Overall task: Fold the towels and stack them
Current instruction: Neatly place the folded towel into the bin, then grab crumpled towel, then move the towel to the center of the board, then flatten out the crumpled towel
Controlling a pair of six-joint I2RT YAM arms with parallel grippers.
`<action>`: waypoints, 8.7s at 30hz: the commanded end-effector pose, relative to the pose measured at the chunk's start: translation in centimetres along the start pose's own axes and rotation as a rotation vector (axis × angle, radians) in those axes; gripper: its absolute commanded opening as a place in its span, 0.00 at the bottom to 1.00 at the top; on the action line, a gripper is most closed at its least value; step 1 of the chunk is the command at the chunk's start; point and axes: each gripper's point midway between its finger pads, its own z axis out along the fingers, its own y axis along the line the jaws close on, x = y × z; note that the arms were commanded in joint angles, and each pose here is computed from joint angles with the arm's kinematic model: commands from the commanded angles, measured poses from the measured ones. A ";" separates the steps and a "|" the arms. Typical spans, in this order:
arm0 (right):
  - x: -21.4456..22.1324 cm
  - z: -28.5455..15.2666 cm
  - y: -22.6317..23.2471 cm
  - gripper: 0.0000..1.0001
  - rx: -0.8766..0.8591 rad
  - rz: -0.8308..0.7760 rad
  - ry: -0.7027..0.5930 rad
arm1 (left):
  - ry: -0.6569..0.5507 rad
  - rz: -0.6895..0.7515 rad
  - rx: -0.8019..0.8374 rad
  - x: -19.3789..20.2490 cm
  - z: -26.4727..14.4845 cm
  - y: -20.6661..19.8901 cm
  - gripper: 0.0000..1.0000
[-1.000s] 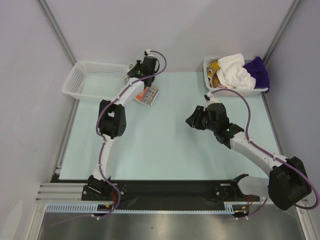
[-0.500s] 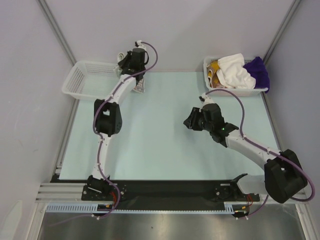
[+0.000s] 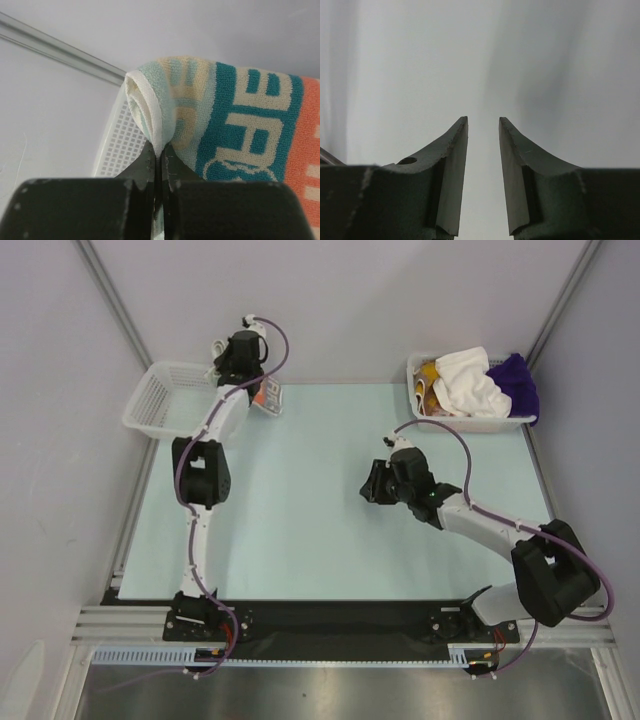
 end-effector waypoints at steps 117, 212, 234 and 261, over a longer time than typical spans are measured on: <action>-6.2 -3.3 0.0 0.38 0.003 -0.038 -0.170 | -0.082 -0.679 0.501 2.1 -24.2 -2.9 1.00; -29.7 -12.3 8.8 0.00 0.125 -0.161 -0.552 | -0.090 -0.799 0.910 8.5 -43.0 0.1 1.00; -13.2 -5.1 0.7 0.56 0.211 -0.043 -0.204 | 0.002 -0.671 1.263 10.0 -45.3 -13.6 0.97; -1.8 -9.0 -2.6 0.32 0.229 -0.016 -0.129 | -0.025 -0.243 0.993 12.1 -49.8 -24.3 0.80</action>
